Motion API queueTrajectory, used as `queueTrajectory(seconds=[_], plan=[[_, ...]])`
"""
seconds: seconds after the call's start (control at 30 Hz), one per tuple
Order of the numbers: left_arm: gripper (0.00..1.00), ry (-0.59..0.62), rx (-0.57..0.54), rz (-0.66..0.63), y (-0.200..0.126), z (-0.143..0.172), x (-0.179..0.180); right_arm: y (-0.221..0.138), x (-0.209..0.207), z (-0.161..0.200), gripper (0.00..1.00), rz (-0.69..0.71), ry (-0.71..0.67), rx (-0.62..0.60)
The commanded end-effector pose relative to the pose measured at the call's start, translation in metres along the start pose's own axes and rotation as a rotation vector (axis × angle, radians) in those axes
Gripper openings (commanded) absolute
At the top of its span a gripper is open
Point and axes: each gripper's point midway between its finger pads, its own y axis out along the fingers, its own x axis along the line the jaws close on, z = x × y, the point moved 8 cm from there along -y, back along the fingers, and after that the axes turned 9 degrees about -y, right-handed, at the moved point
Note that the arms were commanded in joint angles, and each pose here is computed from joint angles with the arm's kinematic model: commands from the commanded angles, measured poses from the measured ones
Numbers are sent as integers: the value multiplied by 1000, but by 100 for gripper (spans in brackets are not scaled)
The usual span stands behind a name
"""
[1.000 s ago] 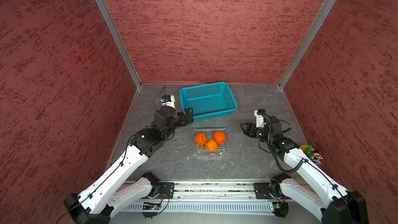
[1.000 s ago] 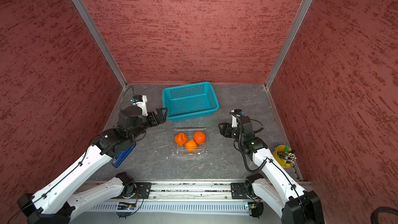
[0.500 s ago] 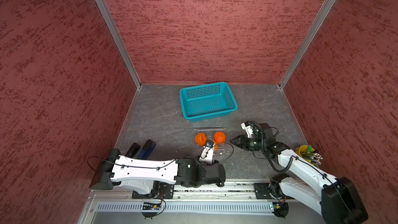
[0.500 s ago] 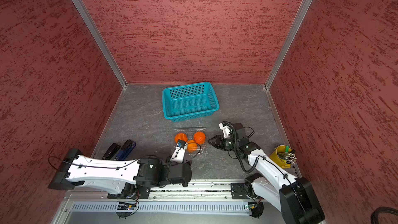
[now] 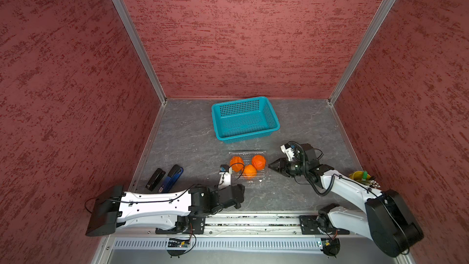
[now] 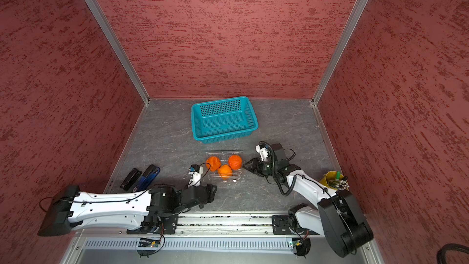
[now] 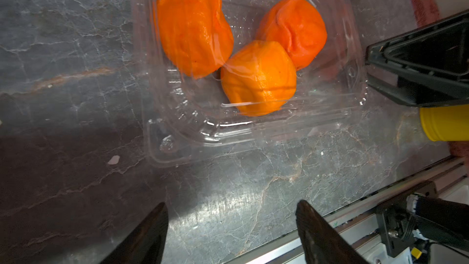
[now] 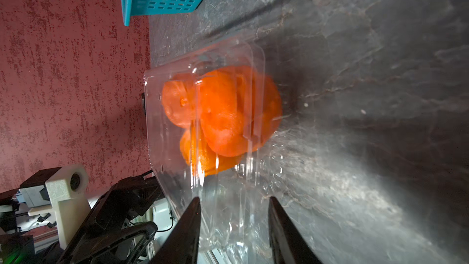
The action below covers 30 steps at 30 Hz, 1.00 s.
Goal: Take oranges out of containers
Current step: Adjust the packing box at the center of the board.
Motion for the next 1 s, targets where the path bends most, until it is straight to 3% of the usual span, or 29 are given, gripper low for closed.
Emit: queueTrajectory(seconds=[0.0, 0.23, 0.63, 0.83, 0.97], plan=[[85, -81, -1, 90, 4, -7, -8, 2, 16, -15, 44, -66, -35, -39], [89, -148, -20, 100, 23, -28, 0, 5, 29, -16, 45, -96, -55, -25], [92, -201, -93, 62, 16, -71, 26, 6, 45, -5, 50, -162, -33, -56], [86, -115, -43, -8, -1, -34, 27, -1, 42, 2, 51, -133, -17, -99], [85, -62, 5, -68, 2, 0, 23, 0, 40, 4, 43, -121, -13, -91]])
